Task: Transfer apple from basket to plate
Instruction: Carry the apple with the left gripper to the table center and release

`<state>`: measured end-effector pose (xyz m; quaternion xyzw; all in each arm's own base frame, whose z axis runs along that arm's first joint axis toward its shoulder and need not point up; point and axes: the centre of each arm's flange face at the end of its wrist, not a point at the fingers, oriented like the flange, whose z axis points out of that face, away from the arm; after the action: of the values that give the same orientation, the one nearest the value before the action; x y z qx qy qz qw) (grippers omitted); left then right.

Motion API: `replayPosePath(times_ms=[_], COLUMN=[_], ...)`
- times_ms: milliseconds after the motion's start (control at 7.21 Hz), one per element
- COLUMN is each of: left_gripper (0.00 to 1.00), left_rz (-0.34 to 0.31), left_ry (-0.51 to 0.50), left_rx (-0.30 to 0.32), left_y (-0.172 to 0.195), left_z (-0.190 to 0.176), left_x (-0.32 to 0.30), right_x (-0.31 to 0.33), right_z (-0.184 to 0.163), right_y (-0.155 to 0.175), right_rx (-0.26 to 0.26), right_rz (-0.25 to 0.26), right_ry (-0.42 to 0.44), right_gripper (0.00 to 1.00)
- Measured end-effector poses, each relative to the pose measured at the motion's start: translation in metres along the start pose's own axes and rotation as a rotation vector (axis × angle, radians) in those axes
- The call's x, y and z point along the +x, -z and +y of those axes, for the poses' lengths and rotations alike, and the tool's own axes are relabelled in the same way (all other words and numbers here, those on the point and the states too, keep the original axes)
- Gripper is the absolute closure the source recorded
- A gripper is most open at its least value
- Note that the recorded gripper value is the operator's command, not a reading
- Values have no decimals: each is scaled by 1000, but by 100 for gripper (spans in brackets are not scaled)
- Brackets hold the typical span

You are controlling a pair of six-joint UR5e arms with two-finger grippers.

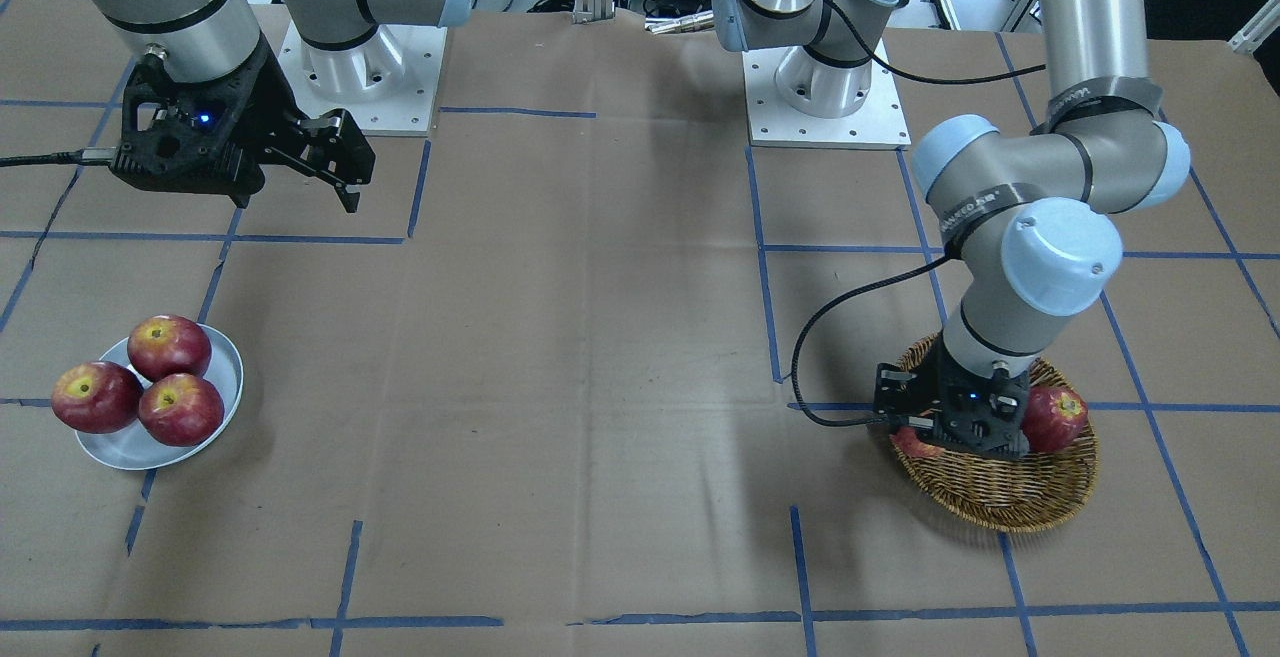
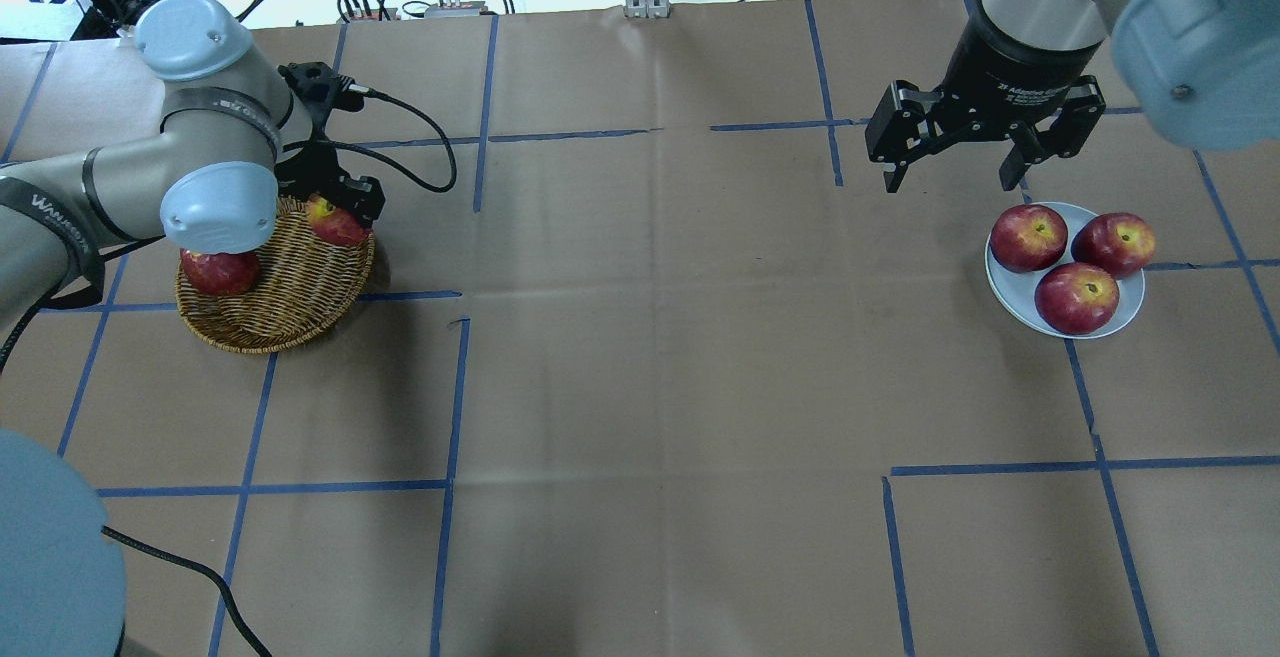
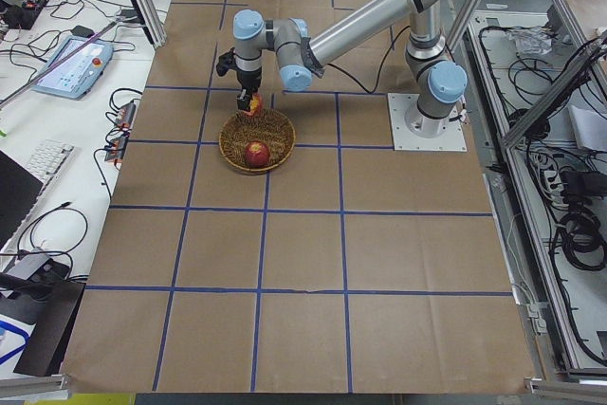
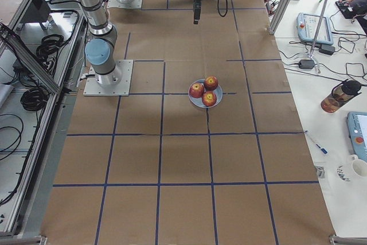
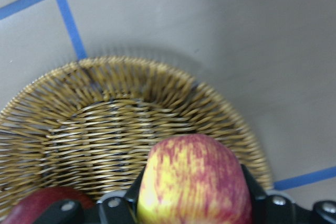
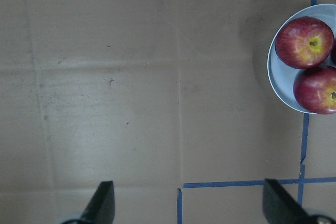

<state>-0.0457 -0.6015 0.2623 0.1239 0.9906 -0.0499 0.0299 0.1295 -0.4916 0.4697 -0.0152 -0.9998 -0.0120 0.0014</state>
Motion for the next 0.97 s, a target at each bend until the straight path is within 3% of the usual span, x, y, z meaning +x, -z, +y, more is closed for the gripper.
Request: replayPosePath(times_ms=[416,971], left_gripper=[56,54], left_rz=[32,49], left_ry=[172,206], left_rx=[9,-22], left_y=[4,-31], left_z=[-22,-39], left_x=[156,294], right_x=[0,0], right_z=[0,0], right_y=[0,0], right_rx=[0,0], right_rz=[0,0], right_ry=[1,1], right_gripper=[0,0])
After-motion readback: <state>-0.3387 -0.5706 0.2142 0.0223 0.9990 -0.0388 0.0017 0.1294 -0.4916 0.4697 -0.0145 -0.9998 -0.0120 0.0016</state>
